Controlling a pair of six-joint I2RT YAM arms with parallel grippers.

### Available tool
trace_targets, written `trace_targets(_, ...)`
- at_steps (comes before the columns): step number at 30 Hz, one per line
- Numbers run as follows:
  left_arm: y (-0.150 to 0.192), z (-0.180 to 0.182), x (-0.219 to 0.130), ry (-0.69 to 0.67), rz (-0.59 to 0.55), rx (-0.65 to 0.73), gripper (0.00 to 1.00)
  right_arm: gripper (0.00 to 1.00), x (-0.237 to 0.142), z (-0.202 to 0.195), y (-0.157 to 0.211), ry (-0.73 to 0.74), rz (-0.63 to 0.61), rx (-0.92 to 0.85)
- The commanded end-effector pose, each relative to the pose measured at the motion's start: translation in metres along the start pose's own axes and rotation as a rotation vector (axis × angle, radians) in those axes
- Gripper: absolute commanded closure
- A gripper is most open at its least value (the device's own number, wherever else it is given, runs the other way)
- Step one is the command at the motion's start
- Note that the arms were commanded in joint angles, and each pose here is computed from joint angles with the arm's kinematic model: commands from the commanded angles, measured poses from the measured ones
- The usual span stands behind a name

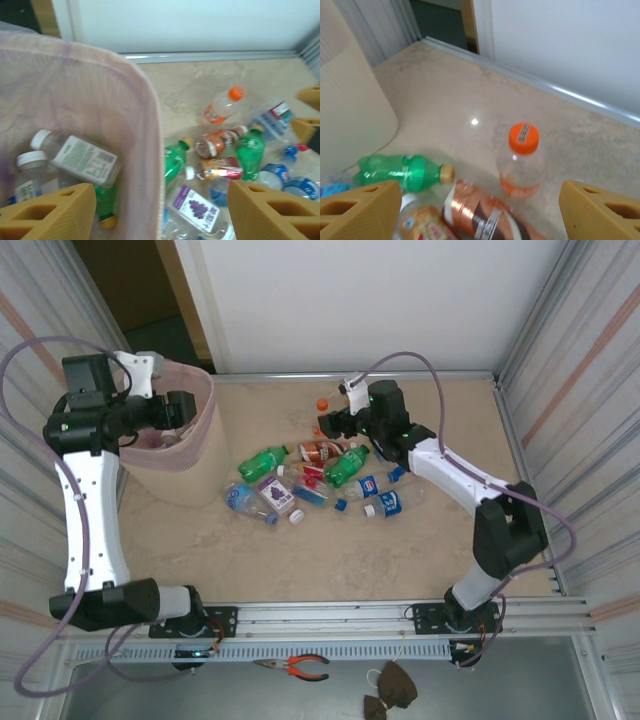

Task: Put the plastic bottles in the bin

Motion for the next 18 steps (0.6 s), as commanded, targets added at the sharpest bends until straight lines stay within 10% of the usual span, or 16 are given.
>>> trace_targets(1, -0.003, -0.016, -0.011, 0.141, -0.078, -0.028, 0.29, 0.18, 0.022, -0.010, -0.018, 0.001, -0.109, -0.054)
trace_targets(18, 0.005, -0.026, -0.021, 0.195, -0.086, -0.054, 0.29, 0.13, 0.124, -0.041, 0.057, 0.010, -0.120, -0.054)
Point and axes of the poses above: each hand's point on the last joint's axis, 136 mm out from that joint toward the fingers, its own x axis out along the fingers, its own z axis along the line the jaws close on, y = z × x, the point moved 8 cm from there along -x, back along the fingers, and after that the axes turned 5 degrees about -x, right-handed, at the moved point
